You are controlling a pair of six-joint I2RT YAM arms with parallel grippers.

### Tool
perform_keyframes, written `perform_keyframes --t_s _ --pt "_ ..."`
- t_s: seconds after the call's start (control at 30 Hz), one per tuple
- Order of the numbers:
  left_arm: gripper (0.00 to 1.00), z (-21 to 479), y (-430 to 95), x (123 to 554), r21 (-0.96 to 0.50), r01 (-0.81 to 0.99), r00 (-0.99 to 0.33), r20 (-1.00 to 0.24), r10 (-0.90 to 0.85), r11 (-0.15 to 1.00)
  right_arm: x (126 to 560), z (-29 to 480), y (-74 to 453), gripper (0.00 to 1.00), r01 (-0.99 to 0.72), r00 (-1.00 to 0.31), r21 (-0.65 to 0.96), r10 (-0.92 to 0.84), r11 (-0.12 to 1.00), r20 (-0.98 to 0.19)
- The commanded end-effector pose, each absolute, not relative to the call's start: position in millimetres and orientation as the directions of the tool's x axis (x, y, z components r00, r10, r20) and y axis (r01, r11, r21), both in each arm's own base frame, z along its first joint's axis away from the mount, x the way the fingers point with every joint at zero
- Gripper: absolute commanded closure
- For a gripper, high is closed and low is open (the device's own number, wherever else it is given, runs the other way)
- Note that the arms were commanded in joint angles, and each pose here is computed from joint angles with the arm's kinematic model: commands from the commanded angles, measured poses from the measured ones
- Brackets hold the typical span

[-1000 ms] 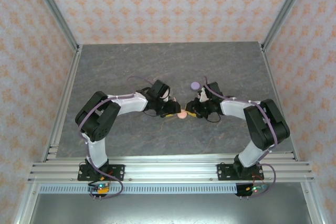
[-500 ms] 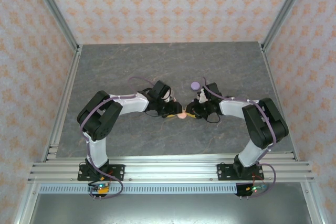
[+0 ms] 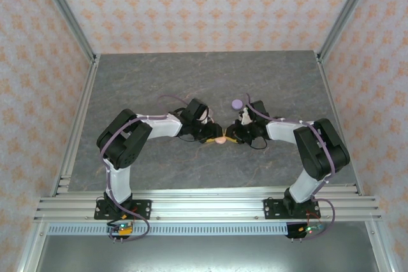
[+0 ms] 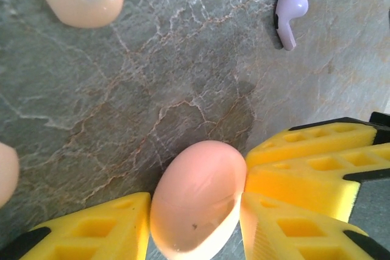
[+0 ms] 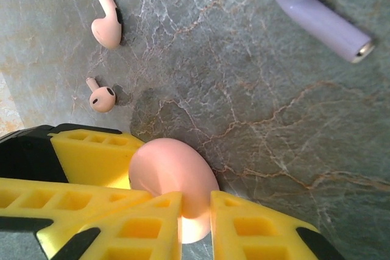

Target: Insert wireless bluetooth earbuds into charging case

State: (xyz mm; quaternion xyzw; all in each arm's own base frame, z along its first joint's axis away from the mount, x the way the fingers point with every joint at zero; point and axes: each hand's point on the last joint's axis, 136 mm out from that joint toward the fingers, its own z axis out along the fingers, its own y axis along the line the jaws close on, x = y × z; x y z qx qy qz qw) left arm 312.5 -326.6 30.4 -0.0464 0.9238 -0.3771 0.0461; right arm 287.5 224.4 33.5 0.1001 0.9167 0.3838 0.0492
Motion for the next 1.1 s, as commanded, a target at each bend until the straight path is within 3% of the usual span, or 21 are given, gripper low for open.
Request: perform_keyframes --t_s 0.0,0.5,0.83,1.07 --pt "0.57 26.4 -333.5 306.9 -0.722 -0.057 -0.993 -0.03 -0.113 0.689 278.2 16.1 220.8 0.81 0.183 -0.973 0.688 0.231 0.702 0.023" --pt "0.77 48.1 -329.6 312.5 -0.736 -0.048 -0.984 -0.08 -0.158 0.675 281.6 27.6 217.7 0.79 0.177 -0.967 0.688 0.253 0.703 -0.01" --pt "0.8 82.7 -313.4 329.0 -0.783 -0.038 -0.959 -0.146 -0.243 0.621 298.5 74.3 203.5 0.7 0.134 -0.944 0.736 0.312 0.663 -0.109" --pt "0.8 82.4 -314.3 331.3 -0.792 -0.03 -0.962 -0.142 -0.233 0.609 301.3 86.9 198.2 0.69 0.108 -0.948 0.759 0.297 0.642 -0.116"
